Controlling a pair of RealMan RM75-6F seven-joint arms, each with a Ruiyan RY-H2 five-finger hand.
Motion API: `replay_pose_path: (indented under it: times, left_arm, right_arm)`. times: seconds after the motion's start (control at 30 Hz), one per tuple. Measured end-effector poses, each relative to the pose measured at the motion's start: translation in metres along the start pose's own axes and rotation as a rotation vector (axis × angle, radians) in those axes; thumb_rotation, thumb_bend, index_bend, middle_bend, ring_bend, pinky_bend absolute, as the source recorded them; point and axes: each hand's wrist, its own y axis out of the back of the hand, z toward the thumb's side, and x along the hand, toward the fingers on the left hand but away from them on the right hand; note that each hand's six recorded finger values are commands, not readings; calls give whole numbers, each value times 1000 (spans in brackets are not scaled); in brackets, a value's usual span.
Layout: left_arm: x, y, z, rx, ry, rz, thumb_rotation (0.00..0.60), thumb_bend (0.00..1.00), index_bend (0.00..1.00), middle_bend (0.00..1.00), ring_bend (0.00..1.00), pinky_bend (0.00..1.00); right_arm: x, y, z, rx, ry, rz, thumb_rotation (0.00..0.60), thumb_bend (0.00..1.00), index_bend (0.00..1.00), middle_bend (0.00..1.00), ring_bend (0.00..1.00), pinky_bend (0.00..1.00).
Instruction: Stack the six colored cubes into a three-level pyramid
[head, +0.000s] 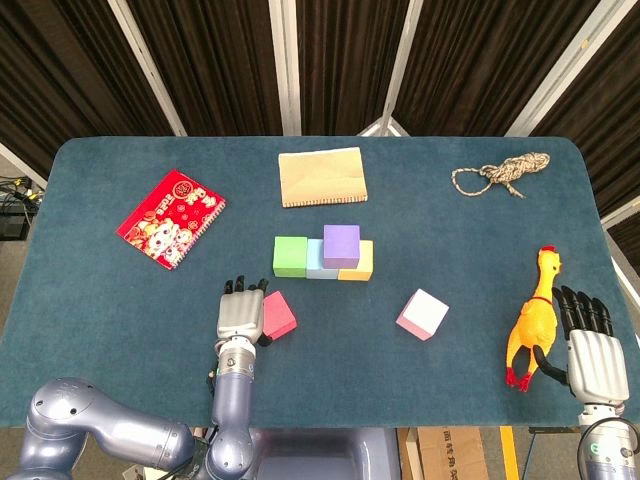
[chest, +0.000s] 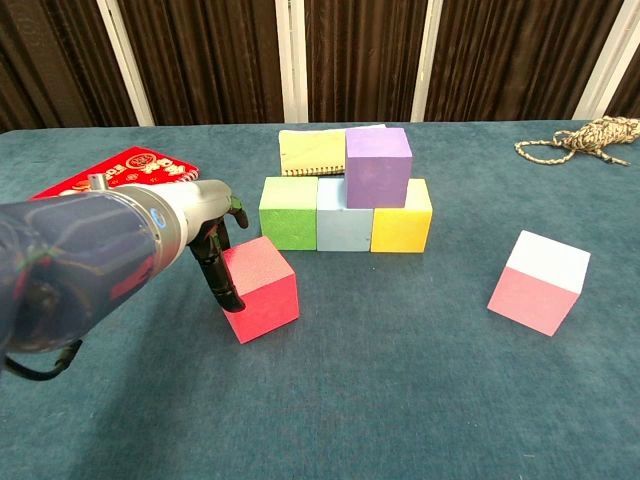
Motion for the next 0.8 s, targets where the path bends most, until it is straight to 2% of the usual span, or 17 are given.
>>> replay_pose_path:
  times: [0.07,0.33,0.57,0.8]
  left_arm:
    - [0,0,1,-2,-2,-3,600,243,166,244,8,52]
    - [3,0,0,16,-1,17,600,454,256,334,55,100]
    - [6,1,-3,37,-1,42,600,467,277,347,64,102]
    - [1,9,-3,44,-37,34,600,467,267,343,64,102]
  right_arm:
    - [0,0,-1,1,-2,0,600,340,76,88,0,0]
    - [-1,2,-3,-21,-19,-14,600,341,76,88,0,0]
    - [-1,2,-3,-20,-25,-19,600,341,76,88,0,0]
    - [-1,0,-1,-11,-22,-18,600,341,76,88,0,0]
